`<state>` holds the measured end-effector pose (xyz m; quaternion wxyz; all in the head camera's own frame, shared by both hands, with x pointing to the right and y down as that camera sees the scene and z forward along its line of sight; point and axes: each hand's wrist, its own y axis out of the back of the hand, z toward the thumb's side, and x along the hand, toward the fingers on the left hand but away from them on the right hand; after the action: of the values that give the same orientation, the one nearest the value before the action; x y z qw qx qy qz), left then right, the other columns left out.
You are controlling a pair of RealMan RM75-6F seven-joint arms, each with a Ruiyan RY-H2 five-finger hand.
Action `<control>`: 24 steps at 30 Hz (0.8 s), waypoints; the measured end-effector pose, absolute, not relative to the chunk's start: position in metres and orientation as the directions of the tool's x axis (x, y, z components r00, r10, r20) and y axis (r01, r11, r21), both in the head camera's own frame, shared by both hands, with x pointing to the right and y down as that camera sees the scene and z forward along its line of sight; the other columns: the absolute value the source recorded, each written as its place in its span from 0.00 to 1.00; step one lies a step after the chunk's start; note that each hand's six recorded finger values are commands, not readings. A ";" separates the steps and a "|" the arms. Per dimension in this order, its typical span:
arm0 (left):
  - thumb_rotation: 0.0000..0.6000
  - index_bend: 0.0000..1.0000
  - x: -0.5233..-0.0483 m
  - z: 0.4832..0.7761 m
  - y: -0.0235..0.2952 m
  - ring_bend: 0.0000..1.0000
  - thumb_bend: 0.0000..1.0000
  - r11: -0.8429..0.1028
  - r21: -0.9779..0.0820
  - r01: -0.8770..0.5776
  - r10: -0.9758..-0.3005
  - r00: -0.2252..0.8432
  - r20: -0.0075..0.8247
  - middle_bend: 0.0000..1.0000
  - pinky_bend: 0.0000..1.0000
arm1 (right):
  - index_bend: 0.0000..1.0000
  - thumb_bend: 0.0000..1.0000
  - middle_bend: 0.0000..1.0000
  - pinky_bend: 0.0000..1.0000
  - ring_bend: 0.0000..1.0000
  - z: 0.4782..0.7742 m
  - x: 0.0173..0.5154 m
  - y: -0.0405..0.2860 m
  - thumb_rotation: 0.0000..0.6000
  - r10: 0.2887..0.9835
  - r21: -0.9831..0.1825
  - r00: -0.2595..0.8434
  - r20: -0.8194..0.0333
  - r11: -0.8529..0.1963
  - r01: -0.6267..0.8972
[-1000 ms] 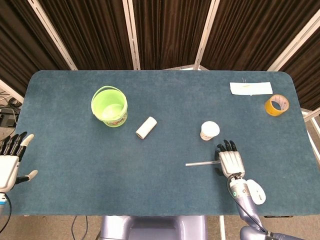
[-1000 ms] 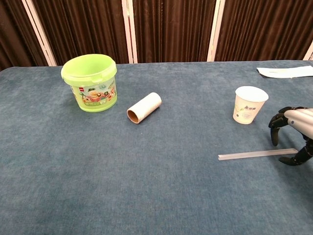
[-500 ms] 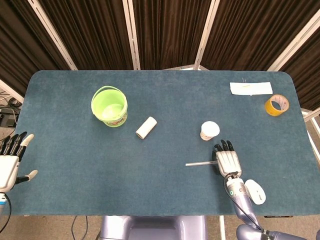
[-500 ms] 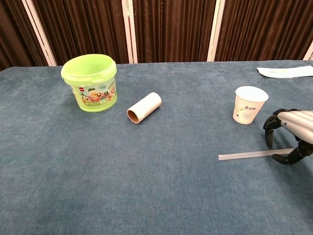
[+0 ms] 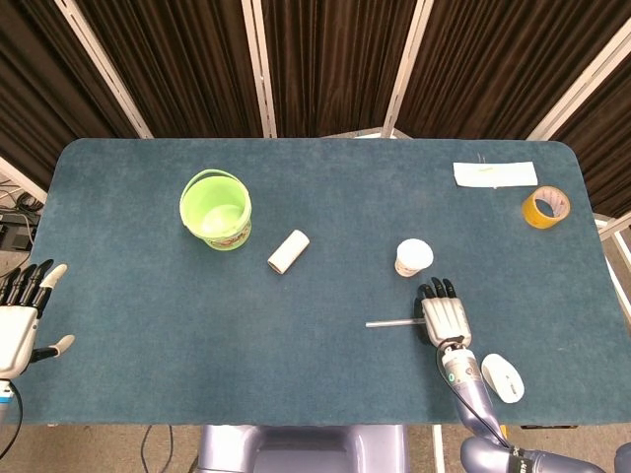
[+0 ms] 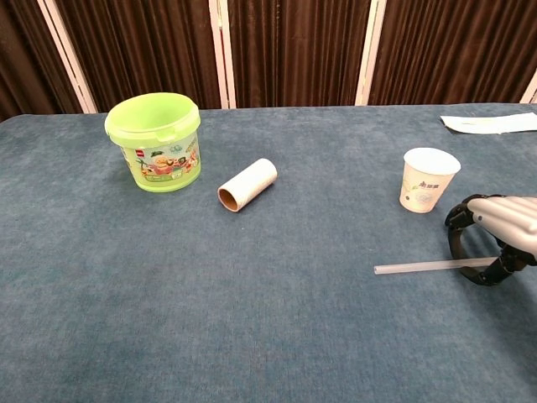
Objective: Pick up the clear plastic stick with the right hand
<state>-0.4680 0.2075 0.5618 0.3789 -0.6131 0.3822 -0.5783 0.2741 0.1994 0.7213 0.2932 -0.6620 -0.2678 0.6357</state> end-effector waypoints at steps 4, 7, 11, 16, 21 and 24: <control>1.00 0.00 -0.468 0.562 0.208 0.00 0.12 -0.421 -0.907 -0.030 -0.907 0.039 0.419 0.00 0.00 | 0.50 0.38 0.17 0.00 0.00 0.724 0.273 0.200 1.00 0.723 -0.724 0.046 -0.690 -0.690 -0.012; 1.00 0.00 -0.468 0.562 0.207 0.00 0.12 -0.421 -0.907 -0.030 -0.907 0.039 0.419 0.00 0.00 | 0.50 0.38 0.17 0.00 0.00 0.726 0.272 0.201 1.00 0.718 -0.719 0.046 -0.695 -0.695 -0.010; 1.00 0.00 -0.468 0.562 0.207 0.00 0.12 -0.421 -0.907 -0.030 -0.907 0.039 0.420 0.00 0.00 | 0.50 0.38 0.17 0.00 0.00 0.727 0.268 0.204 1.00 0.714 -0.715 0.051 -0.699 -0.699 -0.007; 1.00 0.00 -0.468 0.562 0.207 0.00 0.12 -0.421 -0.907 -0.031 -0.907 0.039 0.420 0.00 0.00 | 0.50 0.39 0.17 0.00 0.00 0.726 0.262 0.205 1.00 0.714 -0.716 0.065 -0.697 -0.699 0.003; 1.00 0.00 -0.468 0.562 0.207 0.00 0.12 -0.421 -0.906 -0.031 -0.907 0.039 0.420 0.00 0.00 | 0.52 0.43 0.17 0.00 0.00 0.726 0.255 0.206 1.00 0.717 -0.719 0.077 -0.693 -0.695 0.007; 1.00 0.00 -0.468 0.562 0.207 0.00 0.12 -0.421 -0.906 -0.031 -0.907 0.039 0.420 0.00 0.00 | 0.54 0.45 0.17 0.00 0.00 0.728 0.255 0.208 1.00 0.713 -0.715 0.075 -0.697 -0.700 0.003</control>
<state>-0.4681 0.2075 0.5617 0.3787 -0.6135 0.3821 -0.5782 0.2553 0.2084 0.7275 0.2831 -0.6762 -0.2647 0.6266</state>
